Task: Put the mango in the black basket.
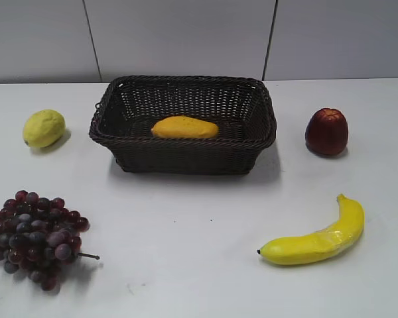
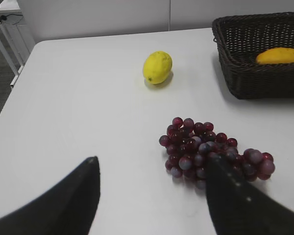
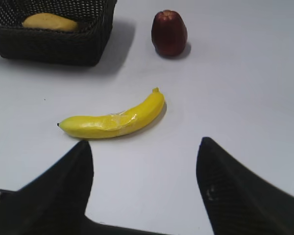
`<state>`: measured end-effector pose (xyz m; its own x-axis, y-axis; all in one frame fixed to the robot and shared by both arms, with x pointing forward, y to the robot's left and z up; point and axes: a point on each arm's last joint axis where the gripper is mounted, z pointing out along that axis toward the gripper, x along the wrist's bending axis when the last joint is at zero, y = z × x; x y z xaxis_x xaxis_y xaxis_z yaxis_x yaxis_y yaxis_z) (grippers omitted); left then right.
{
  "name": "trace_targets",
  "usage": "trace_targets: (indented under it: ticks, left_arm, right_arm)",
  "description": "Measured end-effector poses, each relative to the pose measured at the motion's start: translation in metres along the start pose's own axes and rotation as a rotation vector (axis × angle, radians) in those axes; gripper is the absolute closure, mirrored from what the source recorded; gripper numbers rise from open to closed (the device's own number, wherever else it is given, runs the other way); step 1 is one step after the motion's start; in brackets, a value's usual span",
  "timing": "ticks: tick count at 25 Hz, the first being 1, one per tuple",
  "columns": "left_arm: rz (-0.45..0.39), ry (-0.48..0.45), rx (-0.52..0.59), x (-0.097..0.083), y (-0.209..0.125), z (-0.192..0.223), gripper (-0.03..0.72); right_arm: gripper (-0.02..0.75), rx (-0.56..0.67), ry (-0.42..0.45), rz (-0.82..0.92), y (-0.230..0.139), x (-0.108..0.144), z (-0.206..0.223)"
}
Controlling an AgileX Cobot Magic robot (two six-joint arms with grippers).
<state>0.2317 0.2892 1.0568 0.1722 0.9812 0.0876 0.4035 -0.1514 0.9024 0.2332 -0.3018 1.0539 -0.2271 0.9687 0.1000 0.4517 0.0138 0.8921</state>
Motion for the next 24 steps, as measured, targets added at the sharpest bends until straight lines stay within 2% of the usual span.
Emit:
trace_targets:
  ticks: [8,18,24]
  left_arm:
    - [0.000,0.001,0.000,0.0001,0.0000,0.0000,0.169]
    - [0.000,0.001,0.000,0.0001,0.0000,0.0000,0.169]
    - [0.000,0.001,0.000,0.0001,0.0000,0.0000,0.169]
  right_arm:
    - [0.234,-0.004,-0.035,0.017,0.0000,0.0002,0.0000]
    - [0.234,-0.019,-0.168,0.083,-0.0001,0.0011,0.0001]
    - [0.234,-0.020,-0.178,0.088,-0.0001,0.0012,0.0001]
